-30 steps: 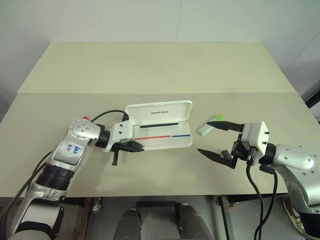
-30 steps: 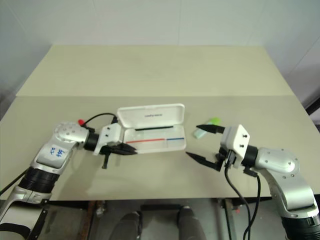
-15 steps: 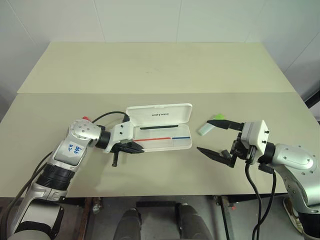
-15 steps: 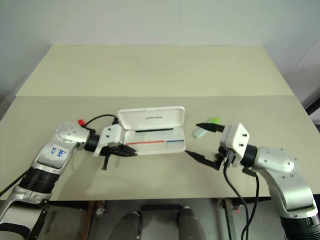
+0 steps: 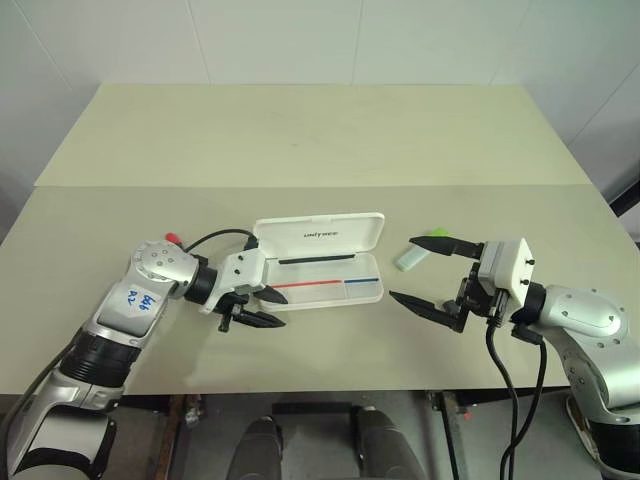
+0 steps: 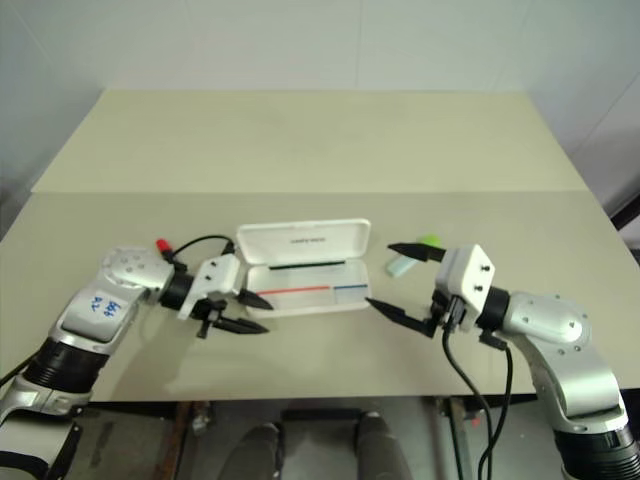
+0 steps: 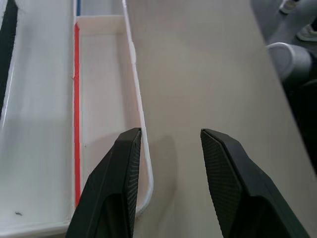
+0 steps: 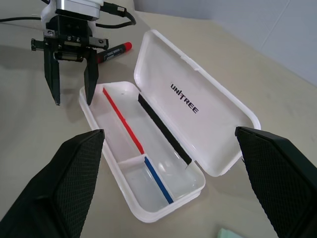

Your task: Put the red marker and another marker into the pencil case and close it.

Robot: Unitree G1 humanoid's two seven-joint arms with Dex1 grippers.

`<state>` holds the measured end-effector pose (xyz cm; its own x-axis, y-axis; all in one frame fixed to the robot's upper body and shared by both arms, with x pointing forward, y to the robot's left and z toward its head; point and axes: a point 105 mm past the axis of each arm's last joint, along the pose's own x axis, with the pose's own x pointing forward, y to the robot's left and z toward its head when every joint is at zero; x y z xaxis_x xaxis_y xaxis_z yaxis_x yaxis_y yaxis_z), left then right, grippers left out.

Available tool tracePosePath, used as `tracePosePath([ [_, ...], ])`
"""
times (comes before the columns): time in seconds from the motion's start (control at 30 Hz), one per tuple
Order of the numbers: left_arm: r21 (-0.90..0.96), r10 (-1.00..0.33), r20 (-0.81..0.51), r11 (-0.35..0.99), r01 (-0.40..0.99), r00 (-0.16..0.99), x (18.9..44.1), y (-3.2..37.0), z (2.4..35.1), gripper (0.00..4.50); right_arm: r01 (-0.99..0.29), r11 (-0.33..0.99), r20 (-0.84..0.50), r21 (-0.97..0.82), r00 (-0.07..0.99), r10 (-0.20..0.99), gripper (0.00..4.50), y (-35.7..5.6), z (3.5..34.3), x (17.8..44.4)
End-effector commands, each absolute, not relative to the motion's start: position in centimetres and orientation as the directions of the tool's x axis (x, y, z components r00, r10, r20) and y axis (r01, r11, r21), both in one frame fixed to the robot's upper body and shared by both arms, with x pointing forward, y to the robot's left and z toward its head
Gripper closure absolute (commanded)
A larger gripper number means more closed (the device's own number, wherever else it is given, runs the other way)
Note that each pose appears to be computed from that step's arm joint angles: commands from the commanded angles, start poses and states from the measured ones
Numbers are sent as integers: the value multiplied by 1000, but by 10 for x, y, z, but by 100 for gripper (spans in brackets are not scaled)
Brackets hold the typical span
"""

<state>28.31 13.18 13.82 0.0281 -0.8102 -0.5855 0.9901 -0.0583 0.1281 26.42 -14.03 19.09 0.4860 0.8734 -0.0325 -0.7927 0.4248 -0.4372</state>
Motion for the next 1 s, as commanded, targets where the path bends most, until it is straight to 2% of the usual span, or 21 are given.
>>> tracePosePath([
  [0.03,142,-835,-551,-107,984,-12,274,132,155,245,-780,418,-2,-466,473,881,0,-136,198,264],
  [0.13,133,-844,-536,-114,985,-25,271,133,160,245,-780,417,0,-466,472,882,0,-135,197,265],
  [0.2,135,-846,-533,-116,984,-27,270,135,162,210,-781,417,1,-465,470,883,0,-134,197,266],
  [0.27,133,-846,-531,-132,982,-42,266,138,163,156,-783,414,3,-465,466,885,0,-134,197,267],
  [0.4,121,-870,-489,-141,983,-64,260,138,171,17,-784,410,3,-466,462,887,0,-134,198,269],
  [0.43,119,-874,-482,-142,983,-68,259,139,173,3,-784,409,3,-466,461,887,0,-134,198,269],
  [0.77,110,-944,-330,-57,992,-18,242,148,201,3,-801,378,-8,-465,430,903,0,-131,199,271],
  [0.9,14,-963,-271,-8,1000,-4,224,156,209,3,-810,360,-18,-463,415,910,0,-132,199,273],
  [1.0,-58,-978,-203,71,996,58,213,163,215,3,-820,345,-24,-457,399,917,0,-130,198,274],
])
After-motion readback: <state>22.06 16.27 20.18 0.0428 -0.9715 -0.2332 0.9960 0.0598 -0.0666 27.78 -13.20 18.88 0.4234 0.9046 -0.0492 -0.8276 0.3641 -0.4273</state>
